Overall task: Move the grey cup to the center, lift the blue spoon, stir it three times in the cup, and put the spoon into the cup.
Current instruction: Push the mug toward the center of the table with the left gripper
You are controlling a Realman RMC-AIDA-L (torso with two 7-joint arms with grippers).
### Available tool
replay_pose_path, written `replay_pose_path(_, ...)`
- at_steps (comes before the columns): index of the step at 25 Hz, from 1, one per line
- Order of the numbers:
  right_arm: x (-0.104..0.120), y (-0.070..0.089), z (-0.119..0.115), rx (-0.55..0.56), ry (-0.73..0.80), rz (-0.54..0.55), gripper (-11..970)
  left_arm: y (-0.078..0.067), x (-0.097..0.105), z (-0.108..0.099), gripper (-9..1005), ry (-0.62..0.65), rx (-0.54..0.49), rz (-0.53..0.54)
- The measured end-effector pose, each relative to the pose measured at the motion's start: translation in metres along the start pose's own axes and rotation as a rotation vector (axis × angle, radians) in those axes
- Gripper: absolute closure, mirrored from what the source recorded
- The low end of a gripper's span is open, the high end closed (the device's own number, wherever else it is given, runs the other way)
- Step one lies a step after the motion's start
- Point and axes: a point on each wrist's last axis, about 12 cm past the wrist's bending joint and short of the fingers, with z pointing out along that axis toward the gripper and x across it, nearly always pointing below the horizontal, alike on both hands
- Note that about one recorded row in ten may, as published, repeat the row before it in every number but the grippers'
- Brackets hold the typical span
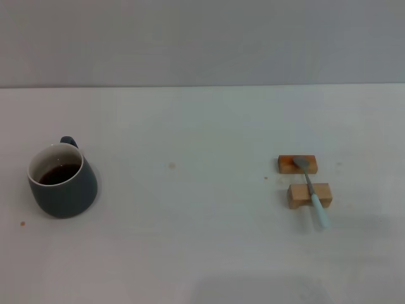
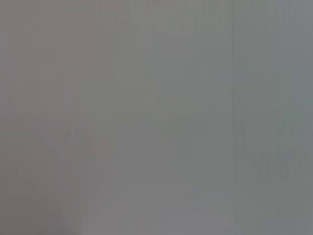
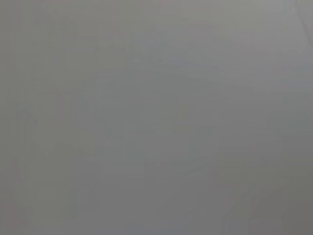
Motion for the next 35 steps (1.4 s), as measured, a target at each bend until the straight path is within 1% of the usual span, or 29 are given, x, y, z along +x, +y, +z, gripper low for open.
replay_pose_path(11, 0.001, 0.003, 0.002, -0.018, 0.005, 0.005, 256, -0.002, -0.001, 0.009, 143, -0.006, 0.005, -0.006)
replay_pose_path(19, 0.0, 0.003, 0.001, -0.016, 0.001, 0.005, 256, -0.006, -0.001, 0.021, 143, -0.01, 0.001, -0.02)
replay_pose_path(25, 0.0, 0.002, -0.002, -0.009, 0.002, 0.006, 256, -0.011, -0.001, 0.033, 299, -0.001, 0.017, -0.018)
replay_pose_path(31, -0.001, 0.0, -0.005, 0.0, 0.001, 0.004, 257, -0.011, 0.001, 0.038, 500, 0.015, 0.021, -0.001)
replay_pose_path(35, -0.002, 0.0, -0.005, 0.0, -0.007, 0.005, 257, -0.01, 0.004, 0.044, 709, 0.044, 0.024, 0.042)
